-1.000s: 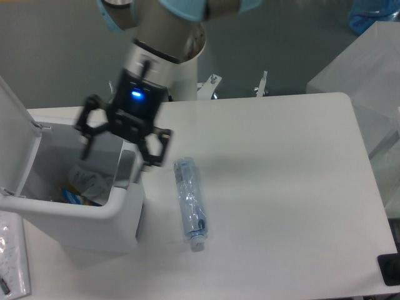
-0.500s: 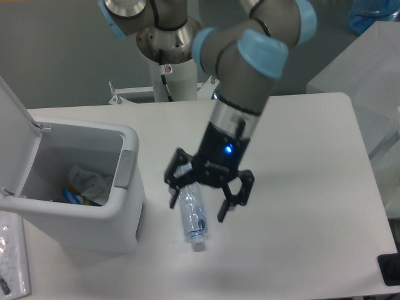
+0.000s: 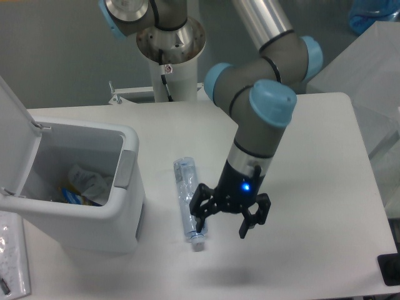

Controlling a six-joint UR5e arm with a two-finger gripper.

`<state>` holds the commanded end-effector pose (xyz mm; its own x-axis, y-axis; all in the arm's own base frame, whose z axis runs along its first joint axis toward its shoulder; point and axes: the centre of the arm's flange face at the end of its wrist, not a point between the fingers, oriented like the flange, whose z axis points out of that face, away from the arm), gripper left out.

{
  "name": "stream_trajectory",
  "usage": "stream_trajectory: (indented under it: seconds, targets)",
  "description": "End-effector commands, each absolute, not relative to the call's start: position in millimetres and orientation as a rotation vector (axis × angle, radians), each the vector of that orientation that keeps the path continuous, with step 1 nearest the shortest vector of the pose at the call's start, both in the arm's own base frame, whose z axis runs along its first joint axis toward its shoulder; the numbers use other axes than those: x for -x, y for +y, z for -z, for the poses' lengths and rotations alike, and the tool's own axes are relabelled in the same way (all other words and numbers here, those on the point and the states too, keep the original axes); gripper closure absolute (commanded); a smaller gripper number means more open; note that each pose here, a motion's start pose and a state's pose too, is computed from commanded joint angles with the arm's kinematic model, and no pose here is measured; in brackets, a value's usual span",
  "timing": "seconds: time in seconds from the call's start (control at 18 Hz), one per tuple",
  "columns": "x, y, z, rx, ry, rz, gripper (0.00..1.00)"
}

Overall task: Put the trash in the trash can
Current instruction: 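Move the gripper over the clear plastic bottle and lower it, then close the gripper around the bottle's cap end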

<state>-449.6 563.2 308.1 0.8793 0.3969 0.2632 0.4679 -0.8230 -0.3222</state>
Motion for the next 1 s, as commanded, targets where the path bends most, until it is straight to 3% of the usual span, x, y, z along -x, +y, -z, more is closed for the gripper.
stream_trajectory:
  seconds: [0.22,1.0]
  targets:
    - [447.7,587.7,-266.9,2.875,-0.672,0.296,0.00]
    - [419.1,613.5,-198.0,3.100,-0.654,0.323,0.00]
